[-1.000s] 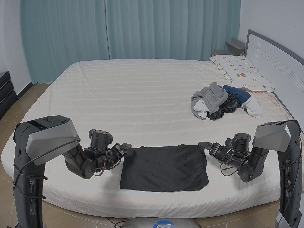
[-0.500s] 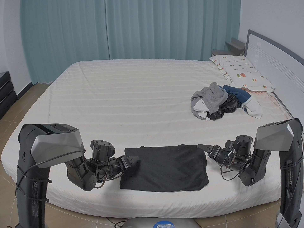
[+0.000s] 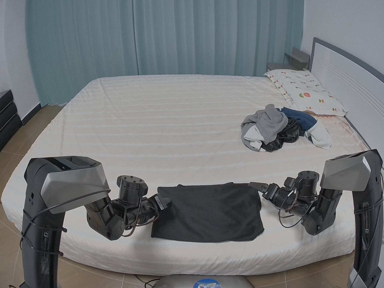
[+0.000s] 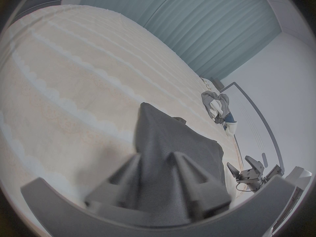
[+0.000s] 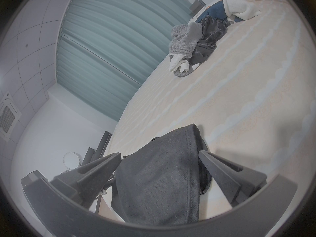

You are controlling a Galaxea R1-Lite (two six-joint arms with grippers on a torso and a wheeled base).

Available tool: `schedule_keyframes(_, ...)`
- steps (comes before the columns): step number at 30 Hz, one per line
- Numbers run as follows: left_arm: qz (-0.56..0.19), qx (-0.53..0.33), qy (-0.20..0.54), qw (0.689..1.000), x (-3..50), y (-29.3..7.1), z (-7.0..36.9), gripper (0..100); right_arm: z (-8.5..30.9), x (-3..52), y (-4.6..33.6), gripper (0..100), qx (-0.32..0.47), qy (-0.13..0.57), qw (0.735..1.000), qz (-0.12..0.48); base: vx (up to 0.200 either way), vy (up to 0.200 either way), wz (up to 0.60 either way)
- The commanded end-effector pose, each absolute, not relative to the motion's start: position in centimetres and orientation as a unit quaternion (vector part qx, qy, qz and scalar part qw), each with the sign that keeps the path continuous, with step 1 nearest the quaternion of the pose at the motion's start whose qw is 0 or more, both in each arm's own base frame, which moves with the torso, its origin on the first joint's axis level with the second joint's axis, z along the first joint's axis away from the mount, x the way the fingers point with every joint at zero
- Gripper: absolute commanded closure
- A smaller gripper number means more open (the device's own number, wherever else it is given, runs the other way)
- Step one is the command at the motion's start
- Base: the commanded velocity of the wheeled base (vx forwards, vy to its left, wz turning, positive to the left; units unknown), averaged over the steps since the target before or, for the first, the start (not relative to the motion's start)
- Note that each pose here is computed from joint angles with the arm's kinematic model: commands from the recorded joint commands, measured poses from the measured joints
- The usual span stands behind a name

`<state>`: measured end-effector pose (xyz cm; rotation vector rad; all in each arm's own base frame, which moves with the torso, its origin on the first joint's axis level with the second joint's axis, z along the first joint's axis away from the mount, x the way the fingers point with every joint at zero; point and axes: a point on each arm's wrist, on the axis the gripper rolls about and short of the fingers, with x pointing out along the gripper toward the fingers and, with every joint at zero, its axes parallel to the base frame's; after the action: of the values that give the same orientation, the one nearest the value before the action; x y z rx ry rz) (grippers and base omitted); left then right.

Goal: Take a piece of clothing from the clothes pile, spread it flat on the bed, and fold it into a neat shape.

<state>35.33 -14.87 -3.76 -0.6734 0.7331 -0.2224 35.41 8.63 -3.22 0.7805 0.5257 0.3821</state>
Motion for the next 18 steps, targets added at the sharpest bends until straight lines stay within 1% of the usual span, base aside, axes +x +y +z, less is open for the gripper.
schedule_keyframes(1, -0.103, -0.324, 0.354, 0.871, 35.12, -14.91, -3.85, 100, -3.23, 35.38, 8.63, 0, 0.374, 0.252, 0.874, 0.183, 0.0, 0.0, 0.0)
schedule_keyframes(6, -0.095, -0.324, 0.358, 0.871, 34.76, -14.56, -3.87, 100, -3.22, 35.34, 8.51, 0, 0.374, 0.253, 0.874, 0.182, 0.0, 0.0, 0.0)
schedule_keyframes(11, -0.078, -0.32, 0.348, 0.878, 34.75, -14.45, -3.75, 100, -3.28, 35.39, 8.4, 0, 0.374, 0.253, 0.874, 0.18, 0.0, 0.0, 0.0)
schedule_keyframes(18, -0.075, -0.322, 0.342, 0.88, 34.86, -14.29, -3.45, 100, -3.38, 35.6, 7.99, 0, 0.376, 0.251, 0.875, 0.175, 0.0, 0.0, 0.0)
